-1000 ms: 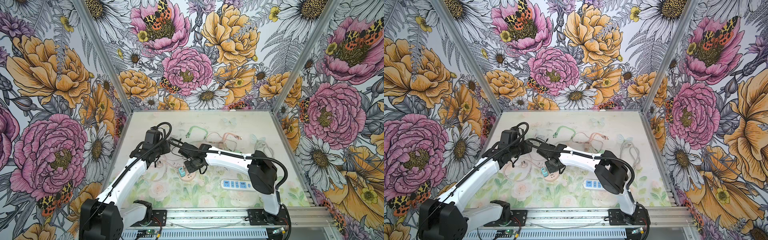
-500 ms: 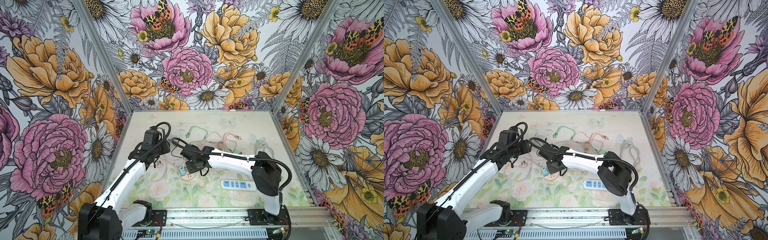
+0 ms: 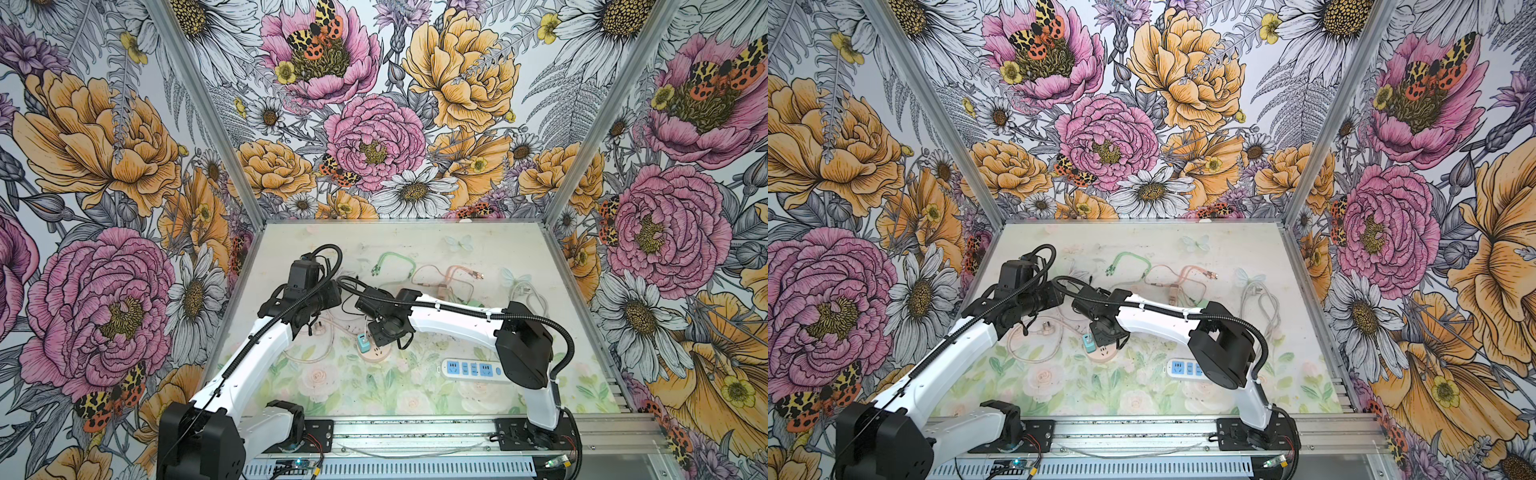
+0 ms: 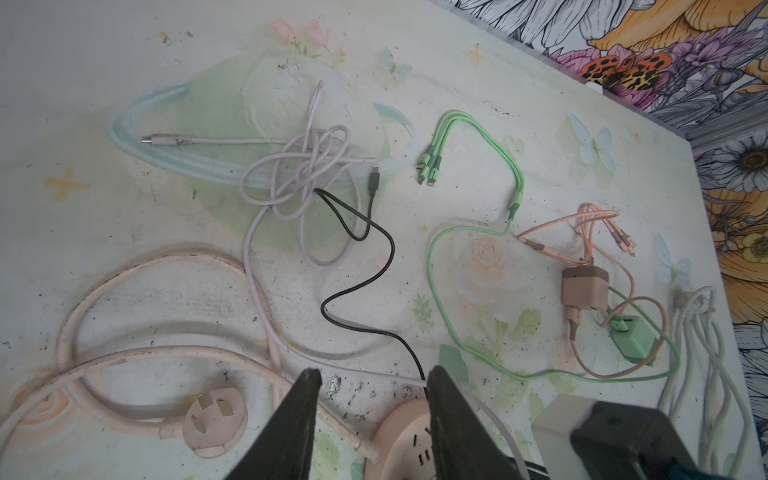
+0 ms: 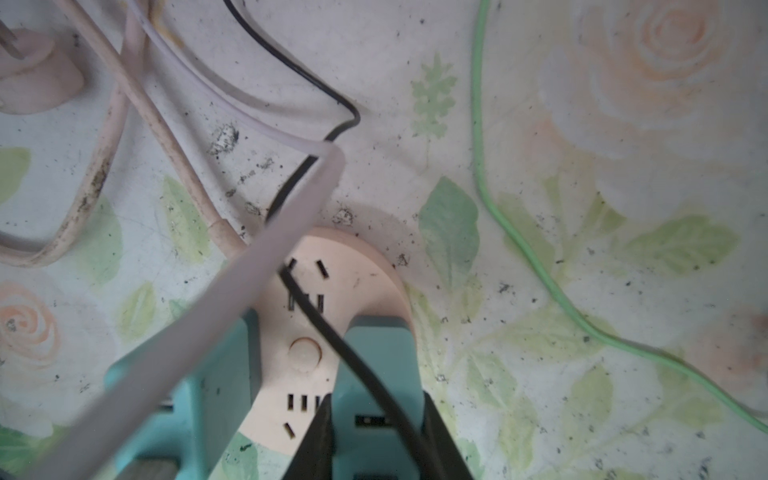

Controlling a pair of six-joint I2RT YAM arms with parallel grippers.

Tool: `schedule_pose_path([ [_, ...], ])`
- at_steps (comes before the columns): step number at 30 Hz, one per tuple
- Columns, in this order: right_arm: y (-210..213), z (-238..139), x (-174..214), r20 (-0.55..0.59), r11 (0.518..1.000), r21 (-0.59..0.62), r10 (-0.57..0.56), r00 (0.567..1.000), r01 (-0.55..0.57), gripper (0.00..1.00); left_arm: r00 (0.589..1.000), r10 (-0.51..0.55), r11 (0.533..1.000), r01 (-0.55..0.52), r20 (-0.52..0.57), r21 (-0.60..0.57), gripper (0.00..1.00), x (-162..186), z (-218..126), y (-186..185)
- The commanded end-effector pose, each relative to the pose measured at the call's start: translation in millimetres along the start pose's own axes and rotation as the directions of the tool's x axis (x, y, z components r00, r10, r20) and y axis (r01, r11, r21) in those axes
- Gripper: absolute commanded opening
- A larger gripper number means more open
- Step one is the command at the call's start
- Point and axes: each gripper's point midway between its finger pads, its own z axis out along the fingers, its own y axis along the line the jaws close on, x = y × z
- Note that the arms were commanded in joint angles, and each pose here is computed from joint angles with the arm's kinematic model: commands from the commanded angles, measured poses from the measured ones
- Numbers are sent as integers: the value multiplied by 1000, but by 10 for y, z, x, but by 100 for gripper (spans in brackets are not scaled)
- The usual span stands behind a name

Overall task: Insert the plug
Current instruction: 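Lower the left gripper onto the socket edge while the right gripper holds the charger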

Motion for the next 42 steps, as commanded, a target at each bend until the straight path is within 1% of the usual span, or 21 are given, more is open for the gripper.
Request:
schedule_pose_path([
  [1, -149, 419, 752, -291, 994, 75, -51, 955, 76, 0, 993, -56, 998, 56, -107, -5, 38, 332, 247, 86],
  [4, -136, 438, 740, -295, 994, 71, -57, 954, 82, 0, 988, -84, 995, 90, -131, 37, 33, 492, 402, 54],
  [6, -114, 448, 722, -295, 994, 65, -60, 954, 83, 0, 985, -93, 993, 101, -147, 55, 27, 581, 475, 31],
  [11, -118, 469, 718, -299, 993, 72, -67, 952, 92, 0, 979, -66, 993, 84, -193, 87, 15, 787, 605, -109],
  [13, -112, 471, 723, -302, 993, 69, -67, 951, 92, 0, 976, -64, 990, 89, -207, 112, 12, 870, 658, -171],
  [15, -111, 473, 731, -305, 993, 67, -68, 950, 93, 0, 973, -69, 987, 99, -221, 129, 12, 958, 725, -215],
  [20, -124, 450, 731, -301, 993, 71, -71, 951, 97, 0, 965, -103, 982, 137, -240, 130, 12, 1077, 872, -202],
  [24, -133, 434, 741, -300, 992, 74, -72, 951, 98, 0, 957, -96, 978, 143, -272, 155, 11, 1175, 933, -258],
  [32, -169, 429, 757, -302, 990, 93, -71, 951, 103, 1, 945, -43, 972, 114, -323, 205, 12, 1433, 824, -459],
  [38, -225, 400, 839, -309, 988, 112, -70, 949, 109, 3, 933, -27, 972, 108, -358, 207, 13, 1615, 783, -451],
  [42, -227, 390, 900, -316, 987, 114, -75, 946, 117, 3, 928, -19, 974, 102, -373, 203, 13, 1667, 804, -430],
])
